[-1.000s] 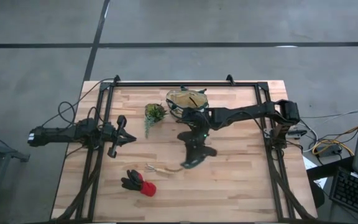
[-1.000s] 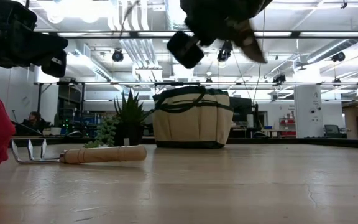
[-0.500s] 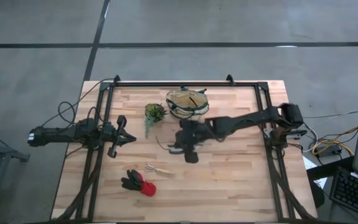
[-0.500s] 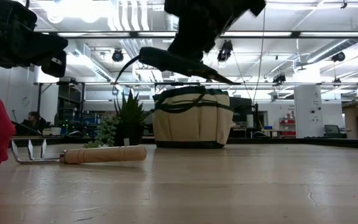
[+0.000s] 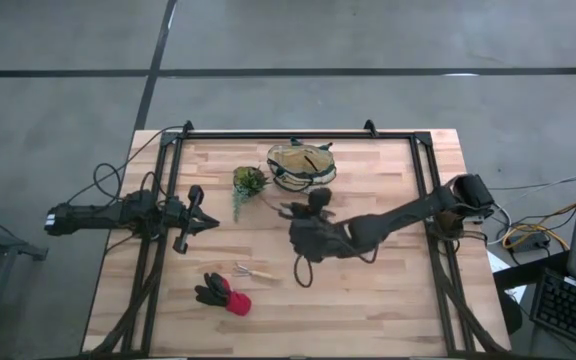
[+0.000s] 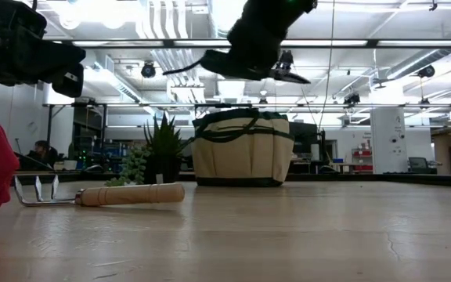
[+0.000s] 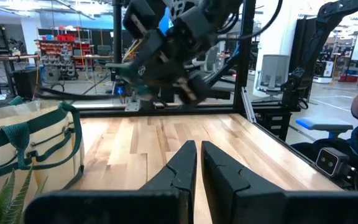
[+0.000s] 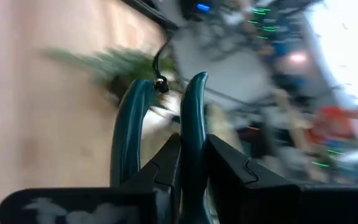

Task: Pick & Place Garden tools in Gardening bag
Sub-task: Put the green shear scissors into the gardening bag

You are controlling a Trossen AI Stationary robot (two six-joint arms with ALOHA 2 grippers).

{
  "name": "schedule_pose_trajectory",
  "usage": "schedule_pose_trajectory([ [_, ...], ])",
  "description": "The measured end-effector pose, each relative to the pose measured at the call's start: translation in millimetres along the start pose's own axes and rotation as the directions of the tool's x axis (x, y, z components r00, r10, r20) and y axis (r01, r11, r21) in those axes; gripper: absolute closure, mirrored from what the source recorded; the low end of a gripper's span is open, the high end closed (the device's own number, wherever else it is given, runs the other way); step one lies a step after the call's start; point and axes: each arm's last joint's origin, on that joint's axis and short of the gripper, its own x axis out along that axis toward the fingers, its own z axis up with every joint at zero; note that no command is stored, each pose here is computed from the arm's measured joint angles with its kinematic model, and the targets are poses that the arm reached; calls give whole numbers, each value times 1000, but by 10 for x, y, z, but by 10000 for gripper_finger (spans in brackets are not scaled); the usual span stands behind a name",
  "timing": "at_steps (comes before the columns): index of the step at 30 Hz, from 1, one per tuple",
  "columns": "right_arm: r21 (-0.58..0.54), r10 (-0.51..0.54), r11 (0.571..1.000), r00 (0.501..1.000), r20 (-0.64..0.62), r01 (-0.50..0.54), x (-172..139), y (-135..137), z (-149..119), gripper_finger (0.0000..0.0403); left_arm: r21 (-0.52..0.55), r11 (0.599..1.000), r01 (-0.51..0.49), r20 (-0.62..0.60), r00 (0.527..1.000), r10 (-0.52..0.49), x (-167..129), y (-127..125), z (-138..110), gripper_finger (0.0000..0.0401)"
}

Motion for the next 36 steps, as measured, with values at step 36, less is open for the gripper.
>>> schedule_pose_trajectory([
  [36,-8,-61,998,994,-92,61,636,-851,-108,349,0,1000,0,0,1000,0,0,0,0,373],
])
